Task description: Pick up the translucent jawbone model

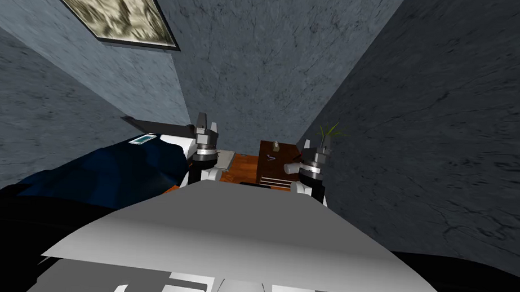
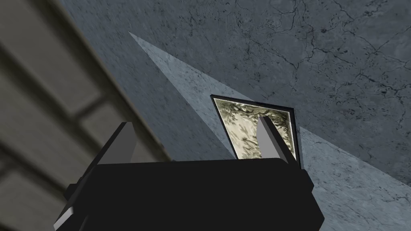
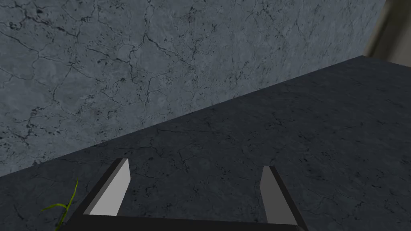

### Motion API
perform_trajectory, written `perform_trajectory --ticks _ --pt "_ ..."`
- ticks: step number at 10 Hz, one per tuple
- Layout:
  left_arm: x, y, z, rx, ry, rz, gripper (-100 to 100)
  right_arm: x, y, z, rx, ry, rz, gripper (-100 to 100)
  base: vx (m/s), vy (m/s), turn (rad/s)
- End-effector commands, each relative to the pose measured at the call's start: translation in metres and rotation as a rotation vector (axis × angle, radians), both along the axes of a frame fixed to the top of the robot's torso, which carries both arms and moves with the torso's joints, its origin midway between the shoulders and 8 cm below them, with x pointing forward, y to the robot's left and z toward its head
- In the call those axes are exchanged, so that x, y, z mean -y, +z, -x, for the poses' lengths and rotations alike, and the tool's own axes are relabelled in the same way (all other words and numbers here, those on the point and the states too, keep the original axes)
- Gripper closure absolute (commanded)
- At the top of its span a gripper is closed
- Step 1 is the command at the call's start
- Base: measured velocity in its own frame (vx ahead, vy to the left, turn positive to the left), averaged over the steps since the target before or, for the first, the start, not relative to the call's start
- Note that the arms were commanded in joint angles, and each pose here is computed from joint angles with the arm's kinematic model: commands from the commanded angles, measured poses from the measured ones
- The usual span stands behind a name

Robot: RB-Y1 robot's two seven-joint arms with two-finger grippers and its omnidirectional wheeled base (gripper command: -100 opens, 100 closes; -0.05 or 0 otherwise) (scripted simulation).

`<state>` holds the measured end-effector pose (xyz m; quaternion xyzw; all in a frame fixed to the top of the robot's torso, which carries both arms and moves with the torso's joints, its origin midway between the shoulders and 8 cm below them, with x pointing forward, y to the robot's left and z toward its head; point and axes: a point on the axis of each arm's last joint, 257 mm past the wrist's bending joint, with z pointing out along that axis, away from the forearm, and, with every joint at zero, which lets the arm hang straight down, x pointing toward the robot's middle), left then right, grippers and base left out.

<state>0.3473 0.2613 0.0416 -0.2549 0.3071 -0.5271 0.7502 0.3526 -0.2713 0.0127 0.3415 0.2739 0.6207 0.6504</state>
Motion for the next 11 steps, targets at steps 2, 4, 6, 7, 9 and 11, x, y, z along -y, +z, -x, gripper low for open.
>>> perform_trajectory --ticks 2,4,6,7,9,11 --pt "0.000 0.000 0.000 0.000 0.000 0.000 0 -0.015 -0.021 -0.012 -0.058 0.026 0.086 -100 -0.085 0.002 0.172" --pt "0.000 0.000 0.000 0.000 0.000 0.000 0 -0.027 -0.045 -0.023 -0.115 0.051 0.157 -100 -0.110 0.000 0.157" --pt "0.000 0.000 0.000 0.000 0.000 0.000 0 -0.036 -0.061 -0.029 -0.152 0.062 0.216 -100 -0.068 -0.009 0.092" --pt "0.000 0.000 0.000 0.000 0.000 0.000 0 -0.042 -0.078 -0.034 -0.189 0.078 0.255 -100 -0.099 0.001 0.245" --pt "0.000 0.000 0.000 0.000 0.000 0.000 0 -0.049 -0.098 -0.040 -0.230 0.092 0.315 -100 -0.068 0.003 0.109" --pt "0.000 0.000 0.000 0.000 0.000 0.000 0 -0.057 -0.120 -0.044 -0.274 0.107 0.381 -100 -0.049 0.005 0.165"
